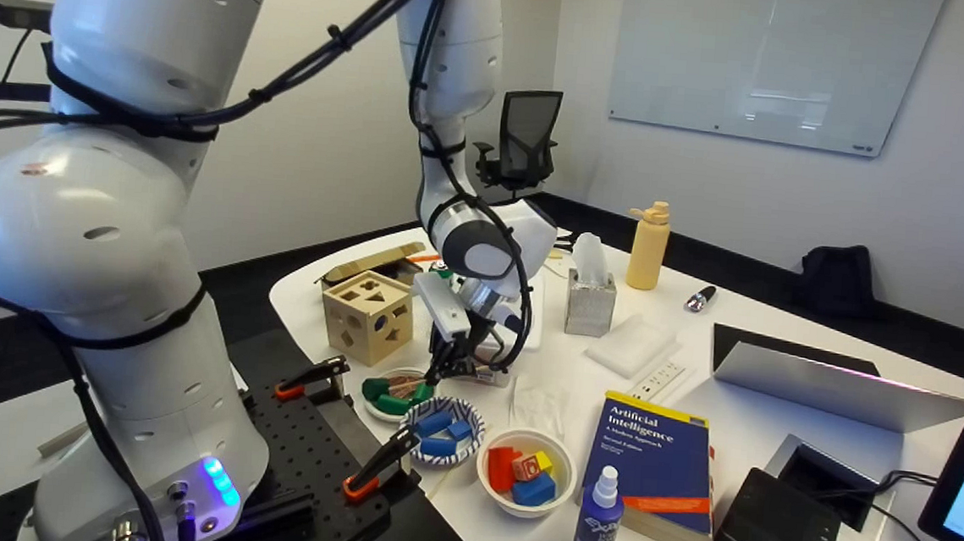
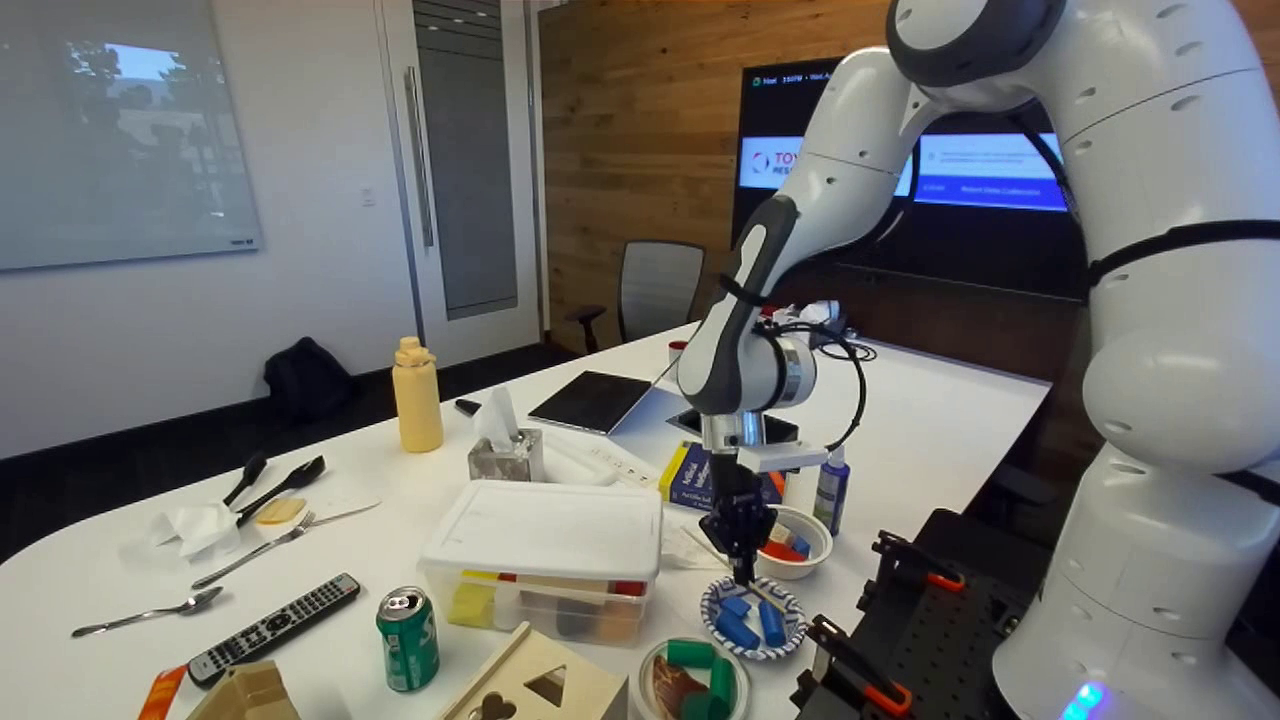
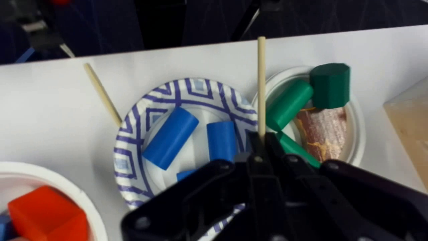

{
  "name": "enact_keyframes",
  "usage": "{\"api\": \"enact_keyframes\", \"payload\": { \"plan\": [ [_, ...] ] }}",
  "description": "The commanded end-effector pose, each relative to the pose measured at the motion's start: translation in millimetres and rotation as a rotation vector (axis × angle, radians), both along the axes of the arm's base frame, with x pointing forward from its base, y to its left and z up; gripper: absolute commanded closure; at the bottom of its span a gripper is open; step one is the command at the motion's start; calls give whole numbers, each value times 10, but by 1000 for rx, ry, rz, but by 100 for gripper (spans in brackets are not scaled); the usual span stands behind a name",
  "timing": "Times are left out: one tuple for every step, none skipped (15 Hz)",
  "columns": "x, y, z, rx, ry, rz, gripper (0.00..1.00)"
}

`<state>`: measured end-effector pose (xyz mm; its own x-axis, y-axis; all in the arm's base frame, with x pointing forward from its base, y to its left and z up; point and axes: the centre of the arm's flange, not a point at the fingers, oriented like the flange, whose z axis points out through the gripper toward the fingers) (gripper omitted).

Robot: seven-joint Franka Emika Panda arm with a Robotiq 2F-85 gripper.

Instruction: Use the chopstick to stir the blue blocks in the bowl.

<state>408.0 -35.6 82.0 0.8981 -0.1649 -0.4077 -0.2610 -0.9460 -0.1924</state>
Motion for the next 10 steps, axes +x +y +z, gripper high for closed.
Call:
{"api": "enact_keyframes", "payload": {
  "plan": [
    [52,-168,555,109,98,-89,98],
    [61,-203,661,154,129,-104,98],
    [63,-239,738,207,170,-119,98],
    [57,-264,781,260,211,-123,98],
    [32,-286,827,307,251,-127,98],
    [6,-314,865,354,275,-135,98],
    [-41,-364,843,412,297,-148,98],
    [-105,-425,782,475,320,-167,98],
    [-167,-483,702,529,339,-187,98],
    [-242,-533,618,579,356,-209,98]
  ]
}}
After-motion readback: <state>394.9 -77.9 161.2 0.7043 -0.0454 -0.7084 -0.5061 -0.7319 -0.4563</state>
